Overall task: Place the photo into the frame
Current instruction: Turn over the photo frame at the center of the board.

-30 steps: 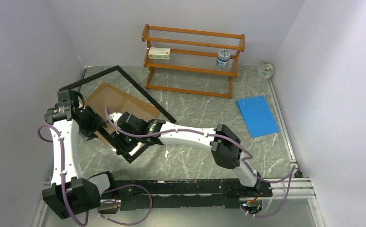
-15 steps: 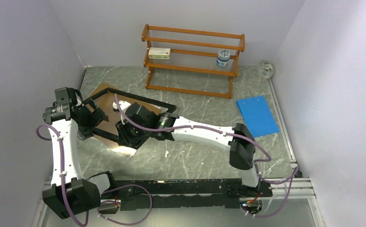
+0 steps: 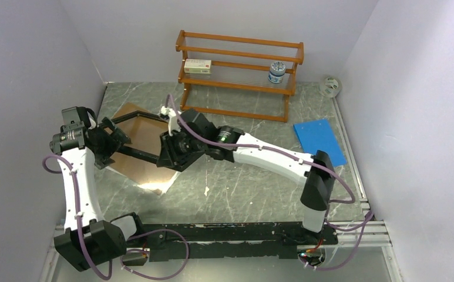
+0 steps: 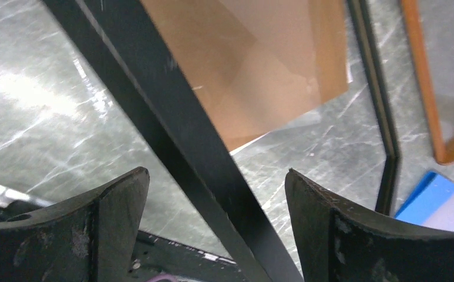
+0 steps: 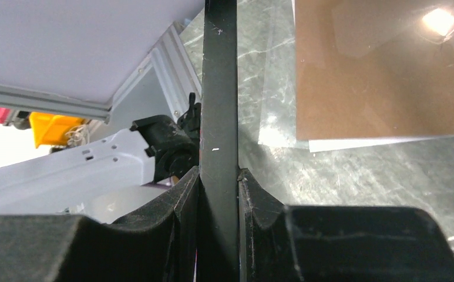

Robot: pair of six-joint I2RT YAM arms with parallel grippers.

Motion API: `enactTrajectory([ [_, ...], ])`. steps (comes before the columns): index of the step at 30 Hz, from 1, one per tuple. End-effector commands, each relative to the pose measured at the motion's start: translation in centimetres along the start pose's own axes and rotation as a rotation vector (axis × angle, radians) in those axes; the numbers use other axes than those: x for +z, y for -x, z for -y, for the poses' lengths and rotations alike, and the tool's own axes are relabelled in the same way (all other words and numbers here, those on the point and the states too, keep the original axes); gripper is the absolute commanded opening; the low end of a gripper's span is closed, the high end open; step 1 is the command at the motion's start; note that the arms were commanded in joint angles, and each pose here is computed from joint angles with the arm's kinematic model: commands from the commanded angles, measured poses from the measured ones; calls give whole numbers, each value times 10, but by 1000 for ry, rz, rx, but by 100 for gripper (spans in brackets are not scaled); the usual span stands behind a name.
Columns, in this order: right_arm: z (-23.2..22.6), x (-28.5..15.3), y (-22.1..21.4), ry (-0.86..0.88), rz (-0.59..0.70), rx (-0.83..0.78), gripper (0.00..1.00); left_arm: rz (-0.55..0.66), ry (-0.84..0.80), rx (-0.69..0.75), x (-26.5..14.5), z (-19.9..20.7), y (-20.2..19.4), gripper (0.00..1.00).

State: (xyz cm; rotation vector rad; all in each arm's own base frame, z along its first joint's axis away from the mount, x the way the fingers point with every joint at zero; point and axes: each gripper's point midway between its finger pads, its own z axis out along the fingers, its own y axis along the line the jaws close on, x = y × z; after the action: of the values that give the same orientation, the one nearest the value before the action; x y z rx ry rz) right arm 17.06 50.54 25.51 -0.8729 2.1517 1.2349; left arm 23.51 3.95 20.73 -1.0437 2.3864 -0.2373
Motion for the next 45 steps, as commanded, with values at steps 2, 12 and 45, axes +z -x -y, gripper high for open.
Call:
enactTrajectory([
  [2,-33,-58,45,139,152,9,11,39,-279,-28,0,55,22,86],
  [12,-23,-95,48,171,197,10,12,72,-452,-55,0,86,36,71],
  [45,-21,-59,81,-515,214,-522,81,1,-337,-187,-53,88,38,2],
])
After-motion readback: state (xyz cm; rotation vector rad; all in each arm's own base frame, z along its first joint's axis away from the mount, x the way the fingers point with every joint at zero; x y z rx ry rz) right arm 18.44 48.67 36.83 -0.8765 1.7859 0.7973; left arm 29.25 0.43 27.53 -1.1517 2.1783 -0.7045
